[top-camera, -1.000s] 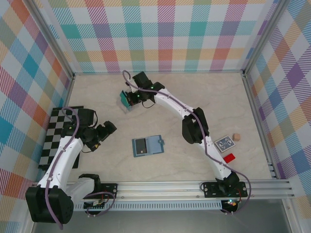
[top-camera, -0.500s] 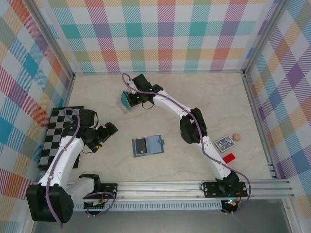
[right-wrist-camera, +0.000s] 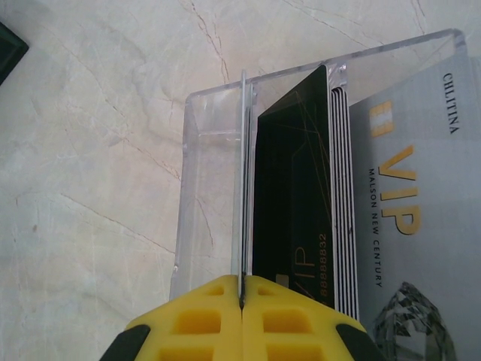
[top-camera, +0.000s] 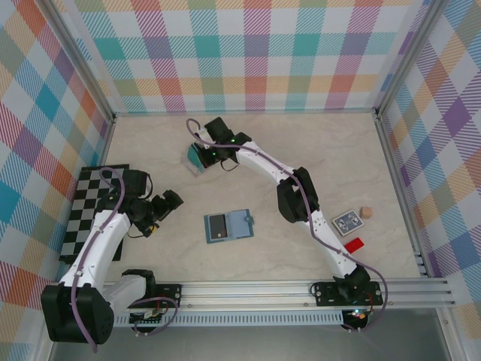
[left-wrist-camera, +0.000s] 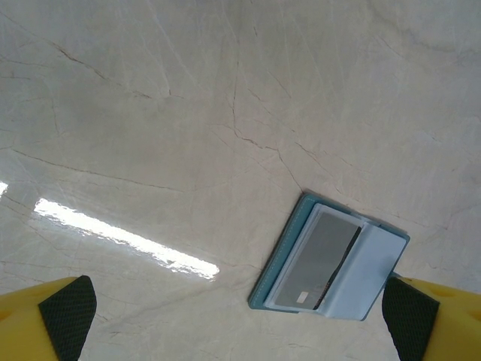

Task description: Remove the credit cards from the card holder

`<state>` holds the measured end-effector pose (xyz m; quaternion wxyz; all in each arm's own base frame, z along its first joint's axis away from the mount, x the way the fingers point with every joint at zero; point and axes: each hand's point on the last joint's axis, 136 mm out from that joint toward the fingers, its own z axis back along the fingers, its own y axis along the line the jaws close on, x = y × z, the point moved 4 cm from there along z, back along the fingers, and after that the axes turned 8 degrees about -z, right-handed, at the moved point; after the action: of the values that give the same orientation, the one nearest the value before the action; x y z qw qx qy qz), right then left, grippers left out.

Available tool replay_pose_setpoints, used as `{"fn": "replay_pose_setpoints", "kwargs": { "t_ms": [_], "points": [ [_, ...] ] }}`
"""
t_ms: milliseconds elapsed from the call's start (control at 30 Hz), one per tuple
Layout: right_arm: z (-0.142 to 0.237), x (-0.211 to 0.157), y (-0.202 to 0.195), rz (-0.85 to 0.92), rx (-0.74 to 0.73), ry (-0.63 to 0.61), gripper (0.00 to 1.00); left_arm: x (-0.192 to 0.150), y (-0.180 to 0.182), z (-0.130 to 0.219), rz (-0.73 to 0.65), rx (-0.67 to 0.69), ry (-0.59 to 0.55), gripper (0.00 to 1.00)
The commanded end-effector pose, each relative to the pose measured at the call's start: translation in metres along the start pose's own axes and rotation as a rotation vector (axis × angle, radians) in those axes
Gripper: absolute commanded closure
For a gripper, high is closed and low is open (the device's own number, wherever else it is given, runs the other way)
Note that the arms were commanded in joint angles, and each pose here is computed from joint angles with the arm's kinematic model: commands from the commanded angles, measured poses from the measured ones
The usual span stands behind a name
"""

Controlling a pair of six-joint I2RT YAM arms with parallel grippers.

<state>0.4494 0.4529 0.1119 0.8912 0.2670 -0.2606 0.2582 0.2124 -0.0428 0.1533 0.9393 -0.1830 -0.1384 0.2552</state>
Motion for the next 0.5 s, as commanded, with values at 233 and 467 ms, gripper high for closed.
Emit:
{"fn": "replay_pose_setpoints", "kwargs": {
  "t_ms": [233,467],
  "points": [
    [0.029,0.007,0.019,0.043,0.038,0.023,0.78,0.001,-0.002,-0.005,0.011,-0.028,0.015,0.00],
    [0.061,0.023,0.031,-0.016,0.051,-0.007,0.75,0.000,-0.006,-0.004,0.011,-0.056,0.024,0.00]
  ]
}}
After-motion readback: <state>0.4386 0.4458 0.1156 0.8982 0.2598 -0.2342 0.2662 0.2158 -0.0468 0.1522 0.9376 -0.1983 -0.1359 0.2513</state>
